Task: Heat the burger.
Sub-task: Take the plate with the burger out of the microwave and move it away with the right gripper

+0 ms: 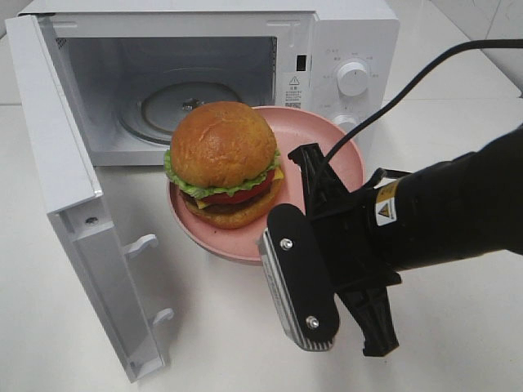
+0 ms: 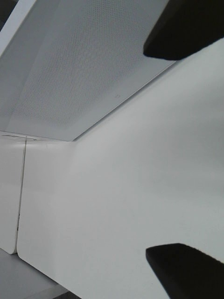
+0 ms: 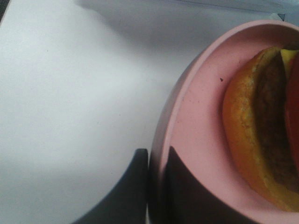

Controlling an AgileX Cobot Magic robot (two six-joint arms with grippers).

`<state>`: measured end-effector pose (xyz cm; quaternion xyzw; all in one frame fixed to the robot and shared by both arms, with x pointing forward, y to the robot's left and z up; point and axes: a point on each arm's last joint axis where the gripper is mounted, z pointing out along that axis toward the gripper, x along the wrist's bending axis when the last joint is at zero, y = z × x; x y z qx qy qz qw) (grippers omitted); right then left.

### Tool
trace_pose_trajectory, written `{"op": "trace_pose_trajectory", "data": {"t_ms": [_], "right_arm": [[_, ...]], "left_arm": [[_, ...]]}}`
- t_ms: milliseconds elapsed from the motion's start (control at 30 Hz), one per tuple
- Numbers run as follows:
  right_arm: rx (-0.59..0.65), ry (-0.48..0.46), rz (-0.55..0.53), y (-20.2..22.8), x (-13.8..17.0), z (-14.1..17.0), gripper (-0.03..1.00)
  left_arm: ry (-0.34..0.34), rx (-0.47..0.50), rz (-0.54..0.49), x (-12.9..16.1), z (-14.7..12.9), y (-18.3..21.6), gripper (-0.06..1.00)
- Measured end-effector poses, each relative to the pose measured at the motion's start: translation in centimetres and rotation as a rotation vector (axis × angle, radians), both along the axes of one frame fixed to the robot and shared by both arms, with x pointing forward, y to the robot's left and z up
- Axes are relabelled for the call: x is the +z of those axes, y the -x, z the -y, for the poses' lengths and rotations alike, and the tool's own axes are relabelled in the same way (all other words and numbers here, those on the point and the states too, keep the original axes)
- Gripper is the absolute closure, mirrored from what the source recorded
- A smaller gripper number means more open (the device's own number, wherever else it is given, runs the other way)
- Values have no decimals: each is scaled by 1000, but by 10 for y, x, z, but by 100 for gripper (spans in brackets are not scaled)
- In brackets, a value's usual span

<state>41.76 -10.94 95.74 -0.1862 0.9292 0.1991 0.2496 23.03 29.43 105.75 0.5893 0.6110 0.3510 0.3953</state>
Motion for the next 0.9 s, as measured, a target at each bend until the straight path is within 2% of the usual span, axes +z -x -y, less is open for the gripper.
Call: {"op": "trace_pose_trajectory", "data": {"t_ms": [433, 667, 867, 900], "right_arm": [[-56, -46, -17, 35, 2, 36, 91], [-140, -100, -41, 49, 6, 51, 91], [-198, -85, -56, 50, 6, 58, 91], [-242, -70, -64, 48, 5, 62, 91]], "left_arm": [[-4, -2, 0, 0, 0, 0, -4], [0, 0, 0, 0, 0, 0, -4], [0, 0, 0, 0, 0, 0, -4], [0, 0, 0, 0, 0, 0, -4]]}}
